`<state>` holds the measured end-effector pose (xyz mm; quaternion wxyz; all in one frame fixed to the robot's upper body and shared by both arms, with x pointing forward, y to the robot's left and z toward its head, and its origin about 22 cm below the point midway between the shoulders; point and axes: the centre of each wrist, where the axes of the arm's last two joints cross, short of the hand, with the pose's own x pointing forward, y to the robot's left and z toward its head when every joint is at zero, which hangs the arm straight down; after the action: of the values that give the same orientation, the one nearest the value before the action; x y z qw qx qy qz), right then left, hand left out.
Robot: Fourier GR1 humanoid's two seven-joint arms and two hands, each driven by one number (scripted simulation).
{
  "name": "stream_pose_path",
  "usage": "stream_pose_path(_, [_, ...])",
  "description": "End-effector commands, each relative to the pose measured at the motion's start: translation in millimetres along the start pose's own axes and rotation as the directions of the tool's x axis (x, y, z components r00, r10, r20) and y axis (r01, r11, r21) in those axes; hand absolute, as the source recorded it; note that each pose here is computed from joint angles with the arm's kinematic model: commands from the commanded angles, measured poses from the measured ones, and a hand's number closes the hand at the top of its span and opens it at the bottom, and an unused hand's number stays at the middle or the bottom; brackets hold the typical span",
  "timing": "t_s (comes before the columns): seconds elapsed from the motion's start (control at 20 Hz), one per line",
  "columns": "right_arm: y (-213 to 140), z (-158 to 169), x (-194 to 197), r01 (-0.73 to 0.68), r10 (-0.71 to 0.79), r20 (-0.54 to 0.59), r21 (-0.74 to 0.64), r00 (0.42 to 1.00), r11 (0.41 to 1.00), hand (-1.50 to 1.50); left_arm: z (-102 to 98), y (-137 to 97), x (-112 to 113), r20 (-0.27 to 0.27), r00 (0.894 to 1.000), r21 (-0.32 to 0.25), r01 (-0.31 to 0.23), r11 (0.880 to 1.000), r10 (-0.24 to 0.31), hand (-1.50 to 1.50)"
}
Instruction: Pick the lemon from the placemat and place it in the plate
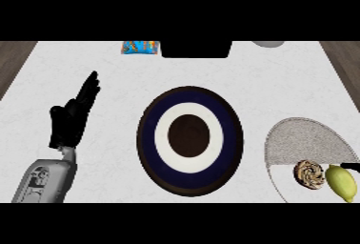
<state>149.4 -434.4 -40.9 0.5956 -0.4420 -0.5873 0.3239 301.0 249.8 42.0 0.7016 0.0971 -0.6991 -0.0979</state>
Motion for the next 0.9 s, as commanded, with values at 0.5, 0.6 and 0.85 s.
stream_pose_path(0.5, [1.2, -20.5, 11.6, -0.014, 0.021, -0.045, 0.144, 0.999, 0.989, 1.50, -1.6, 16.1, 4.0, 0.017, 1.000, 0.001, 0.019, 1.000, -0.019, 0.00])
stream_pose_path(0.6, [16.2, -16.6, 19.1, -0.022, 0.054, -0.091, 0.317, 0.994, 0.948, 1.50, 4.4, -3.7, -3.4, 0.016, 1.000, -0.015, 0.000, 1.000, 0.000, 0.00])
stream_pose_path(0.85, [3.3, -40.0, 70.0, 0.036, -0.026, -0.043, 0.243, 0.999, 0.969, 1.50, 2.2, 13.0, 8.6, 0.005, 1.000, 0.012, 0.012, 1.000, -0.012, 0.00])
